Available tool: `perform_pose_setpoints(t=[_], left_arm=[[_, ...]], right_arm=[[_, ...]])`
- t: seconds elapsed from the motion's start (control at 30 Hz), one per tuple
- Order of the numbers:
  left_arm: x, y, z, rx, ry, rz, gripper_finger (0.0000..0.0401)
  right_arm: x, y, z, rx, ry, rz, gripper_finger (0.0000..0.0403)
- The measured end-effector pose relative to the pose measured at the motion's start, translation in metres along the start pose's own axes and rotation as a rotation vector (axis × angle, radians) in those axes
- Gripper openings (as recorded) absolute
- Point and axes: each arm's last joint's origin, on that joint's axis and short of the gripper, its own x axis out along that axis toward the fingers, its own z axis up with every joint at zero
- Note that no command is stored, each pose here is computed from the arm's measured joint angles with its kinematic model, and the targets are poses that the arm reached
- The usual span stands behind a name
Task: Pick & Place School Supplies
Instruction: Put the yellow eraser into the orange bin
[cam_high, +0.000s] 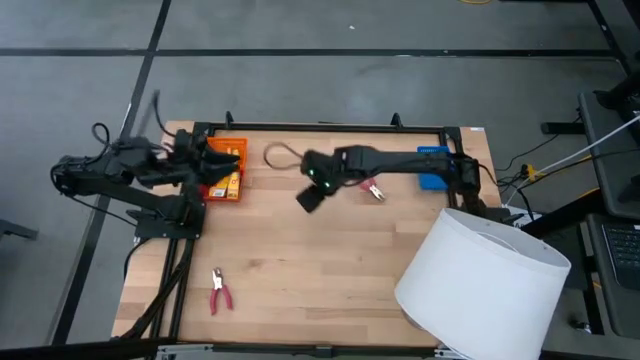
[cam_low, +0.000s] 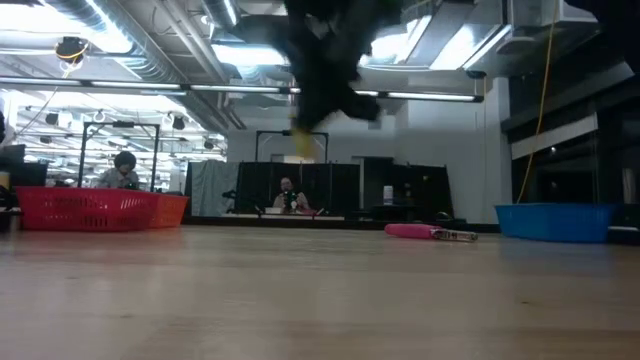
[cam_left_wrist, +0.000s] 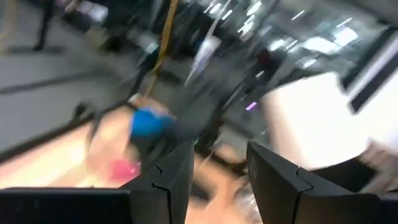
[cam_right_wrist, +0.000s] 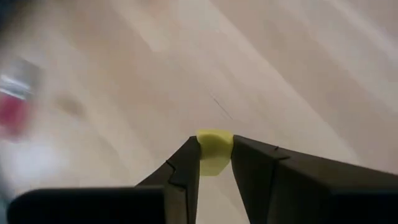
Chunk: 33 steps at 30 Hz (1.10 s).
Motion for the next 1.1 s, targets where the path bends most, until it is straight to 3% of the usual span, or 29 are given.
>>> perform_pose_setpoints(t=[0.2,0.4,0.57,0.77,1.1], left_arm=[[0.027,0.005,-0.027,0.022,0.194,0.175,0.0143],[0.055,-0.002,-0.049,0.094,0.300,0.224,0.0144],[0.070,-0.007,-0.061,0.131,0.294,0.321,0.0146],[0.078,-0.014,-0.055,0.238,0.190,0.474,0.0171],[0.093,-0.013,-0.059,0.247,0.240,0.480,0.0193]], right_arm=[[-0.044,0.030,0.032,-0.007,-0.203,0.204,0.0081],[-0.077,0.032,0.051,0.017,-0.308,0.255,0.0081],[-0.095,0.032,0.061,0.027,-0.385,0.270,0.0081],[-0.094,0.034,0.060,0.014,-0.381,0.271,0.0081],[-0.095,0.036,0.062,-0.003,-0.416,0.277,0.0081]])
